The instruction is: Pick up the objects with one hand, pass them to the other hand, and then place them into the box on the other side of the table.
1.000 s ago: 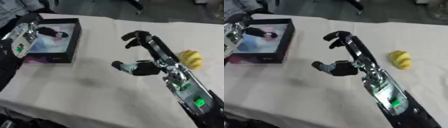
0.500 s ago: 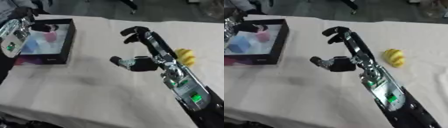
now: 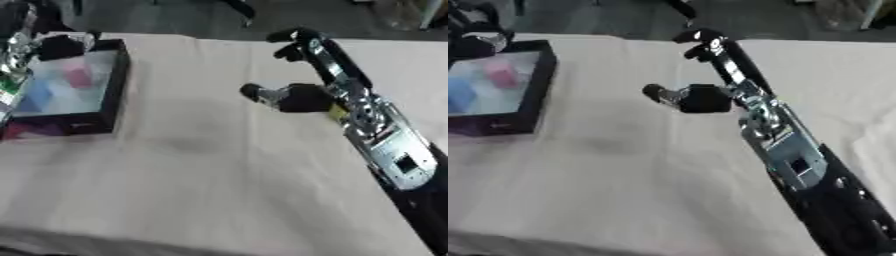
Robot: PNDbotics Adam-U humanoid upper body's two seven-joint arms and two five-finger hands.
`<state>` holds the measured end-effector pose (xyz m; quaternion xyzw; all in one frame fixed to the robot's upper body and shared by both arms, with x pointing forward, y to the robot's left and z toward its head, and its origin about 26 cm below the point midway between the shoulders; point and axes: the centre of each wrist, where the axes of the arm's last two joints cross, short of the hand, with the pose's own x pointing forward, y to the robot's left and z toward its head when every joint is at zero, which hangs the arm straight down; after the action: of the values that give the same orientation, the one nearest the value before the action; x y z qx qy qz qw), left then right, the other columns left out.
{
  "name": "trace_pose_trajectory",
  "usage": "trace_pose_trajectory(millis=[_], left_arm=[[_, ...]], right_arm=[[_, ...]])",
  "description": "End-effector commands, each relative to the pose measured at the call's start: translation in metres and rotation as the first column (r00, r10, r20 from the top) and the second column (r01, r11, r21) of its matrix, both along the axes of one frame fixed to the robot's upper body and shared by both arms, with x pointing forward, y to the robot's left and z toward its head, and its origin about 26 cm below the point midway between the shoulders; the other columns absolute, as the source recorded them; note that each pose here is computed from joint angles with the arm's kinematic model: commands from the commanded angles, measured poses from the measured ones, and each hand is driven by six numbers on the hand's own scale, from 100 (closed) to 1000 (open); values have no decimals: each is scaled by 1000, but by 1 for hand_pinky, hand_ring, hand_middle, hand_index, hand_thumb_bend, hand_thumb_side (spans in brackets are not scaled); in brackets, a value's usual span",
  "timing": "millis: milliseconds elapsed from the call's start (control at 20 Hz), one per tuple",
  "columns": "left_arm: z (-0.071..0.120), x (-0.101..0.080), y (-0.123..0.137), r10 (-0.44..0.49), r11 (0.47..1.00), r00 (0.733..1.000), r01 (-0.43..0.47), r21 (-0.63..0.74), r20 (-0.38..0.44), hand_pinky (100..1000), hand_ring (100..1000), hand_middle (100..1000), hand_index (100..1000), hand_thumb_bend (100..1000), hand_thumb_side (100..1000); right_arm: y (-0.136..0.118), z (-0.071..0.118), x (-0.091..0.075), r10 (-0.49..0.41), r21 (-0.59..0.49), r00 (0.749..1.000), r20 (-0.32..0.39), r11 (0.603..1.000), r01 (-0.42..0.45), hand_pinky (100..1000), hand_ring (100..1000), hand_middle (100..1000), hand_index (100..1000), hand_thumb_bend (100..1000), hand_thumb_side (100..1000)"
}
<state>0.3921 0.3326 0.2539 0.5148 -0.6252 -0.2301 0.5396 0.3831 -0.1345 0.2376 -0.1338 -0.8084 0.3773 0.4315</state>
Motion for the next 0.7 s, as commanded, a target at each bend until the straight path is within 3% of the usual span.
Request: trace_pose_trajectory(millis=[50,350,700], left_arm=[[16,-16,-4,-22,999,994,27,-42,106,683,643,636,827,473,560],[14,-35,-19,-88,987,974,114,-115,210,679,660,650,830,457,558],[3,-48,-43,-194,944,924,268,-195,329,676,667,657,833,483,508]], right_arm=[[-30,27,7,-89,-50,996,16,995,89,823,772,828,811,662,359],[-64,49,17,-133,-123,991,10,984,133,829,783,841,811,670,306],[-97,56,37,-182,-236,983,-28,957,171,840,809,859,824,693,347]])
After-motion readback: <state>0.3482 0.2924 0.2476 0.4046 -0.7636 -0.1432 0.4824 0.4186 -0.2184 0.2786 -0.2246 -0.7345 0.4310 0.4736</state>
